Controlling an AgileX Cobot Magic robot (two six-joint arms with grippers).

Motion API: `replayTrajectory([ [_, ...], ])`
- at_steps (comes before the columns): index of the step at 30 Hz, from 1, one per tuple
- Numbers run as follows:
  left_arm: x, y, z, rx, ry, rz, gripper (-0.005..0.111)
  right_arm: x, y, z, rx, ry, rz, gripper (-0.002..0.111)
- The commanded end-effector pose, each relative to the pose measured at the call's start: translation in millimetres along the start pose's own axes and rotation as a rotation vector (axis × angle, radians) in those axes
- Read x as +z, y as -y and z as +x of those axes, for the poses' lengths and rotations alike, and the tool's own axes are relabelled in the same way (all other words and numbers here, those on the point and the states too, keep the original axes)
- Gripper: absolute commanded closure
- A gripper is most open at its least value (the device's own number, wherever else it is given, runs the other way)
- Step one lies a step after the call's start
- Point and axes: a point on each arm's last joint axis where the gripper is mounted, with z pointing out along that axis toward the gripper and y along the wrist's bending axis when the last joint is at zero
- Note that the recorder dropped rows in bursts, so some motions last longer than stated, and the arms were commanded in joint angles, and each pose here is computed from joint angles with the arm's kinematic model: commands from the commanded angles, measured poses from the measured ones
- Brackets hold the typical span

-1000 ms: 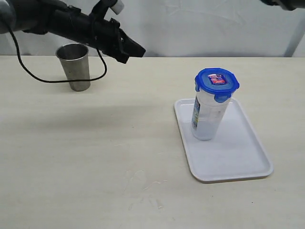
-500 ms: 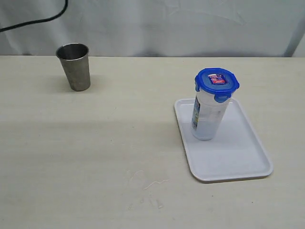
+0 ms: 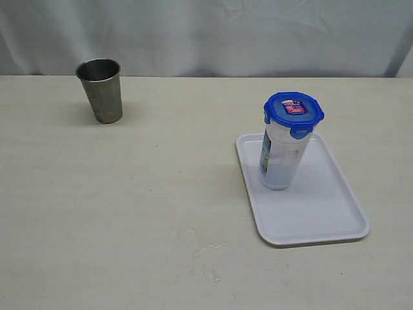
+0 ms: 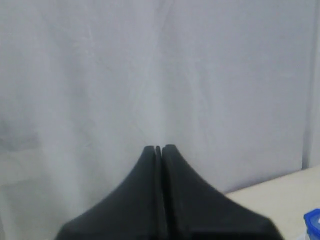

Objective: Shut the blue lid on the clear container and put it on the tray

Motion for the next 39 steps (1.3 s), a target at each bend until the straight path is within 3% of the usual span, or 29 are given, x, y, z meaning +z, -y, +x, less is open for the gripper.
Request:
replayTrajectory([
  [1, -39.7, 1.2, 17.0, -0.016, 0.111, -0.020, 0.107, -11.2, -3.1, -4.6, -0.010, 0.043, 0.005, 0.104],
  [5, -62.1, 3.0, 32.3, -0.013, 0.147, -0.019, 0.107, -17.7, -5.5, -7.8, -0.018, 0.069, 0.002, 0.104],
  [13, -86.1, 7.8, 36.2, -0.010, 0.153, 0.012, 0.107, -20.0, -6.4, -8.9, -0.020, 0.078, 0.001, 0.104],
  [27, -84.9, 7.7, 38.9, -0.009, 0.143, 0.011, 0.107, -20.0, -6.4, -8.9, -0.020, 0.078, 0.001, 0.104],
  [30, -82.3, 4.9, 47.9, 0.055, 0.137, -0.022, 0.107, -20.0, -6.4, -8.9, -0.020, 0.078, 0.001, 0.104],
  [39, -94.4, -1.6, 81.4, 0.088, 0.340, -0.135, 0.107, -19.9, -6.2, -8.9, -0.020, 0.078, 0.003, 0.104],
])
